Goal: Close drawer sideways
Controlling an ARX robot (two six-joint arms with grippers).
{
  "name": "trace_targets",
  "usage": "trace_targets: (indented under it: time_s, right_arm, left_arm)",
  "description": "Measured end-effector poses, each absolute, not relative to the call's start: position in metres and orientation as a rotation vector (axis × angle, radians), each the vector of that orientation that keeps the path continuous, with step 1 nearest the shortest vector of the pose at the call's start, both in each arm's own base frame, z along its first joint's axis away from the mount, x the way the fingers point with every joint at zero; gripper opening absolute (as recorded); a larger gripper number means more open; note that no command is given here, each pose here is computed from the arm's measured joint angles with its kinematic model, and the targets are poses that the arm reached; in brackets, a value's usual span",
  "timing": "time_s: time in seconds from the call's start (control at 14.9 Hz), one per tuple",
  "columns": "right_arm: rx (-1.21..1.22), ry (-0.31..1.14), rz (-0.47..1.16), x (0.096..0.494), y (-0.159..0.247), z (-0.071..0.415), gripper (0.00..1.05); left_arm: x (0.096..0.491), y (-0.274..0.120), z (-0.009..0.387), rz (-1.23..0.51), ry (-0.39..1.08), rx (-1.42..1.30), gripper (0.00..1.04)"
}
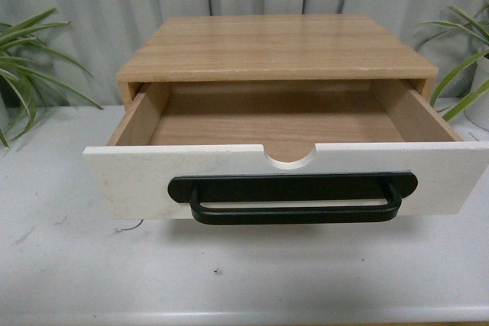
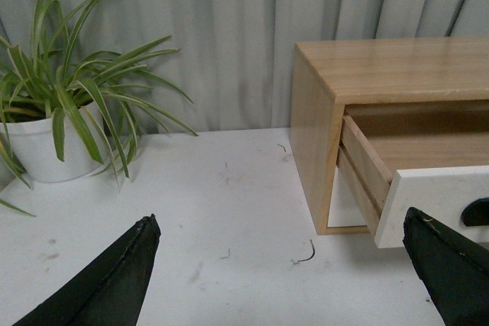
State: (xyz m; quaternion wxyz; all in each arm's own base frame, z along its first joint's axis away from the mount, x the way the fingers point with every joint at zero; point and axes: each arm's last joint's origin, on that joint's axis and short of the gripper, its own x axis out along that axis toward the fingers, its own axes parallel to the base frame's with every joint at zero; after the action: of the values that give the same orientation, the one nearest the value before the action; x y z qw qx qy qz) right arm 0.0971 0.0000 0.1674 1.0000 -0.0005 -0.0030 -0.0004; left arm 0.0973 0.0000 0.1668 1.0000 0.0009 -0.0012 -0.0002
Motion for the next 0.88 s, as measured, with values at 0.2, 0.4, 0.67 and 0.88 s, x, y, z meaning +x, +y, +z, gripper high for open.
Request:
trace_targets:
  time_s: [0.2, 0.4, 0.67, 0.88]
  right_arm:
    - [-0.001, -0.006, -0.001, 0.0971, 0.0000, 0.1674, 0.98]
    - [-0.001, -0.006, -0.001, 0.0971, 0.0000, 0.1674, 0.98]
    - [-0.001, -0.006, 0.000, 0.0971, 0.0000, 0.1674, 0.98]
    - [-0.001, -0.006, -0.001, 0.0971, 0.0000, 0.1674, 0.98]
  left_arm:
    - [0.0973, 0.0000, 0.1668, 0.000, -0.002, 0.002, 0.98]
    - [0.0973, 0.0000, 0.1668, 0.000, -0.002, 0.002, 0.98]
    - [0.0973, 0.0000, 0.1668, 0.000, -0.002, 0.002, 0.98]
    - [0.0973, 0.0000, 0.1668, 0.000, -0.002, 0.002, 0.98]
